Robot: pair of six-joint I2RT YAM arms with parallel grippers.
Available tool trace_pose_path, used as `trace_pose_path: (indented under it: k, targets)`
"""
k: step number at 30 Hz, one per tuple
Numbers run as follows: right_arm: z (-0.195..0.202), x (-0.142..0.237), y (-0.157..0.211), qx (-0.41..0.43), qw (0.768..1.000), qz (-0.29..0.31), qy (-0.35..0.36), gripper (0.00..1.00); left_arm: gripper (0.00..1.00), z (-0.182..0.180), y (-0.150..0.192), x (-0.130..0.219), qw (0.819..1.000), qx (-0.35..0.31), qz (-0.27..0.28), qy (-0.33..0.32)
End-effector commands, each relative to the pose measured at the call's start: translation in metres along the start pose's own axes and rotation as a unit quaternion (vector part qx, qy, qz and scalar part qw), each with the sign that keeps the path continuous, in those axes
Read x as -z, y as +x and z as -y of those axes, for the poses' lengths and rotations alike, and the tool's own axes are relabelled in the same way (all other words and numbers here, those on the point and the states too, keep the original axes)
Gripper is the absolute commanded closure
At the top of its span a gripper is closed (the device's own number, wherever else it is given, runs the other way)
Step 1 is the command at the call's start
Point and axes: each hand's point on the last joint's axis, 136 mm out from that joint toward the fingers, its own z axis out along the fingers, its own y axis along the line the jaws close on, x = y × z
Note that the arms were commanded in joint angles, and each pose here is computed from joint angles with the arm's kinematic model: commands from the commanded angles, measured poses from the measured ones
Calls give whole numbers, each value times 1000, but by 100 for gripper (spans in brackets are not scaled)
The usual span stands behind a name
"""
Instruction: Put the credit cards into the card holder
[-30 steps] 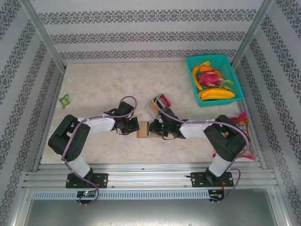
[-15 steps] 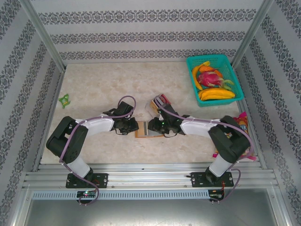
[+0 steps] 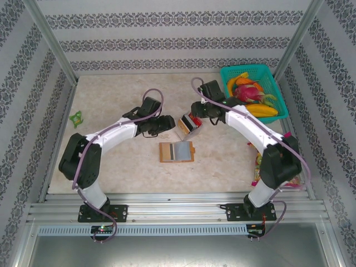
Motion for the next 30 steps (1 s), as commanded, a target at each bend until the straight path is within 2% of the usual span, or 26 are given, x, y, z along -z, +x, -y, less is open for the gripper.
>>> trace_pose_path:
  k: [1,4,11,30]
  targets:
    - [-3,-13,15,59,997,-56,1,54,36,3,-11,-23,1000,21,-20,12]
    - [-18,-26,17,70,995,-63,-23,59,36,7,-26,-38,999,39,-18,24]
    - [-21,-49,28,110,990,-86,11,58,37,10,-39,-62,996,66,-29,43]
    - [-12,-92,43,244,952,-102,152,55,45,-28,-9,-95,992,104,-66,16]
